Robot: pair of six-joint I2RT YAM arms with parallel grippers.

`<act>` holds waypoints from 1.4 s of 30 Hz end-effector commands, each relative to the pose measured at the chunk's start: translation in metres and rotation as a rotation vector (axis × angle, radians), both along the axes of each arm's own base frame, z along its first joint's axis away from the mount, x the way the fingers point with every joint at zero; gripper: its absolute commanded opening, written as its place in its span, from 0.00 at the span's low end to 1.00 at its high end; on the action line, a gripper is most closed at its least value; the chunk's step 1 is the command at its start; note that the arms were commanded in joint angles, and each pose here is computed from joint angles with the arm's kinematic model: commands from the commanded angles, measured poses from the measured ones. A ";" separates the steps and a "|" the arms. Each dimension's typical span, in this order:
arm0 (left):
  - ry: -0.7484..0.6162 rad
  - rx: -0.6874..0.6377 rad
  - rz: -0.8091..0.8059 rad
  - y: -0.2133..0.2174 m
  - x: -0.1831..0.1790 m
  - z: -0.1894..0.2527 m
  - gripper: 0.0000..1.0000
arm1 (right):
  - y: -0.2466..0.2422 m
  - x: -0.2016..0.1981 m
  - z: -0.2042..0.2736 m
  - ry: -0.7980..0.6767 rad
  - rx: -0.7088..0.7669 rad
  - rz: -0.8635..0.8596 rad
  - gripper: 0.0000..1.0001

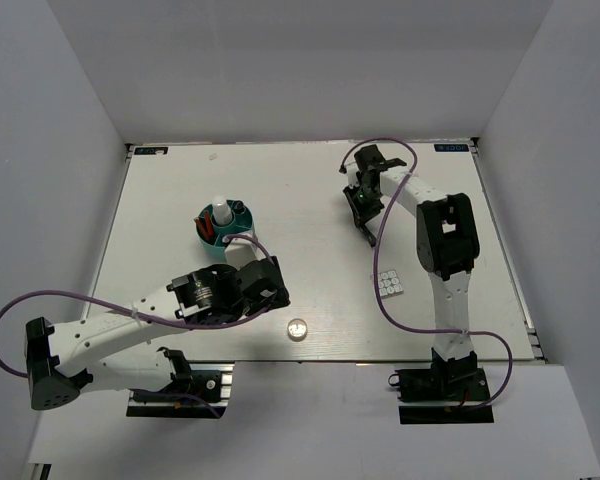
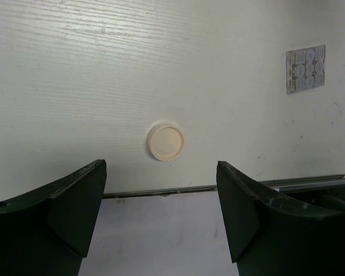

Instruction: Organize the makeup

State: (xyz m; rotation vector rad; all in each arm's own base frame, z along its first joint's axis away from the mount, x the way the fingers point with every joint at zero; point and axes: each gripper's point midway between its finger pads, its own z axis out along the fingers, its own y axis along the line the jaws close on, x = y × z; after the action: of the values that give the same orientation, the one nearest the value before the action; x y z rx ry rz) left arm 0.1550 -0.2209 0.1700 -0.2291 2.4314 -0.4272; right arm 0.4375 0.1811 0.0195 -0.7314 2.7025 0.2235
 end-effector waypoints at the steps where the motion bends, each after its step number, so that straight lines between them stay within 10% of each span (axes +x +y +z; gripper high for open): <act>1: -0.031 -0.013 0.017 0.002 0.004 0.006 0.87 | -0.011 -0.046 -0.015 0.170 -0.046 0.043 0.22; 30: -0.049 -0.033 0.026 0.007 0.004 0.010 0.87 | -0.038 -0.056 -0.039 0.214 -0.246 0.172 0.34; 42: -0.060 -0.046 0.028 0.010 0.003 0.015 0.86 | -0.026 -0.053 -0.035 0.214 -0.210 0.209 0.15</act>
State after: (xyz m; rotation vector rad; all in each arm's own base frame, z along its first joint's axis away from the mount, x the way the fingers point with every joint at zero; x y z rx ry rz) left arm 0.1560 -0.2155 0.1784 -0.2471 2.3931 -0.4623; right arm 0.4126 0.1640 0.0174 -1.0187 2.7440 0.0576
